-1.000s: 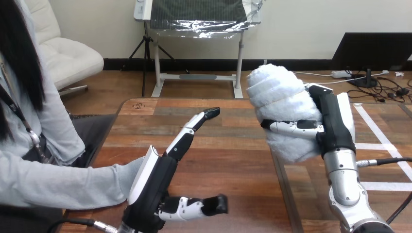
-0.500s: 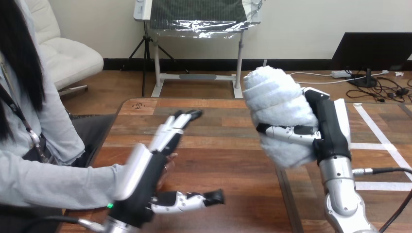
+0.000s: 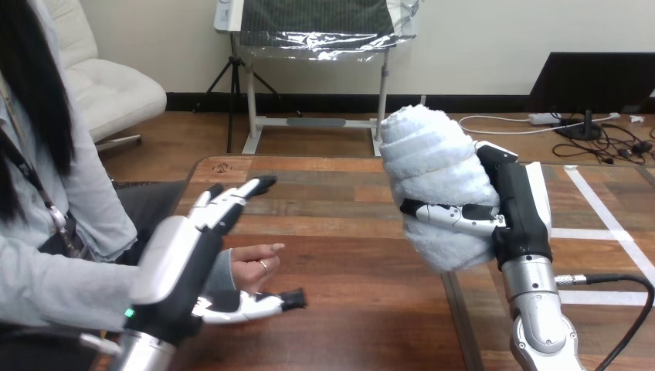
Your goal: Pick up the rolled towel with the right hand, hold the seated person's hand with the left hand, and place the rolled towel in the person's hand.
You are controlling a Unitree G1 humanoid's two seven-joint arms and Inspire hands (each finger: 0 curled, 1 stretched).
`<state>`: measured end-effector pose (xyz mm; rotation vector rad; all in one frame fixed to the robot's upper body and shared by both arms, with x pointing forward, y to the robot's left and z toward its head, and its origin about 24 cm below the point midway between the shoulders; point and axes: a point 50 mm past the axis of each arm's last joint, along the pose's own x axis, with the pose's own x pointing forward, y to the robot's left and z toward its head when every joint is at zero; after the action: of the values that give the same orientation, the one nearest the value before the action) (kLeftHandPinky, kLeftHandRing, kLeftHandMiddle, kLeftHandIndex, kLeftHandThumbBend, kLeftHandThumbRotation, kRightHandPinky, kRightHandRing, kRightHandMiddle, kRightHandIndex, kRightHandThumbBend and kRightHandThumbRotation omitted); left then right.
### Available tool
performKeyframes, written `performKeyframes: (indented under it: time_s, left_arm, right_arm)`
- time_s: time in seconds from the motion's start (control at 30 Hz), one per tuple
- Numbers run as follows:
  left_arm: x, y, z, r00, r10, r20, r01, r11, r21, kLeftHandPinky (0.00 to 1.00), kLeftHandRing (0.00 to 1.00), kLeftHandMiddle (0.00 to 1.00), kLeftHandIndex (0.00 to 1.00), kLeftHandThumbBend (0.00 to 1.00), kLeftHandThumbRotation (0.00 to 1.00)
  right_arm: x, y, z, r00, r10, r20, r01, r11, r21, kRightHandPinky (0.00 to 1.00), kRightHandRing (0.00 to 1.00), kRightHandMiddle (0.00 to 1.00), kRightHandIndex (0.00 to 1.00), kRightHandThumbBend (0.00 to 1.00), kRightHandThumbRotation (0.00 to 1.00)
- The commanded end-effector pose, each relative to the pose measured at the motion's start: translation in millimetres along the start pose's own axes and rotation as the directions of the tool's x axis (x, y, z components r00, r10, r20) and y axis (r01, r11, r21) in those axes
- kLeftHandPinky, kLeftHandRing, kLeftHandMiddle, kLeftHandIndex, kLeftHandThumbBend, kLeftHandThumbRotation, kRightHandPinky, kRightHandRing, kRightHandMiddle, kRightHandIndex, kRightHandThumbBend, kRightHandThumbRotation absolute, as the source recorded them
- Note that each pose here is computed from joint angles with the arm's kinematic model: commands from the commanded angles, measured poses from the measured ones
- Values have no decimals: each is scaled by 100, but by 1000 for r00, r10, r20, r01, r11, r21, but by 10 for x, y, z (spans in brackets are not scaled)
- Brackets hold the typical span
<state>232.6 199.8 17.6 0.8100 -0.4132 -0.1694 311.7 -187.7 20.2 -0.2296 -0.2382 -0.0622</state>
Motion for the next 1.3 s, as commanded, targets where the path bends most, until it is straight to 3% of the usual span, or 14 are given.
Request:
performKeyframes:
  time_s: [0.0,0.63,1.27]
  left_arm:
    - [287,200,79,995,26,97,-33,997,67,86,86,86,88,100,36]
    - [344,400,-80,999,-50,17,46,982,183,82,86,86,88,100,29]
    - [395,513,-186,988,-142,-61,153,952,264,77,82,83,83,100,16]
  right_arm:
    - [188,-38,297,985,-43,168,35,998,49,29,33,44,45,79,0]
    - [92,-52,276,981,-27,193,17,998,53,28,33,43,45,79,0]
    - [15,-69,268,978,-20,210,9,998,56,28,33,43,45,78,0]
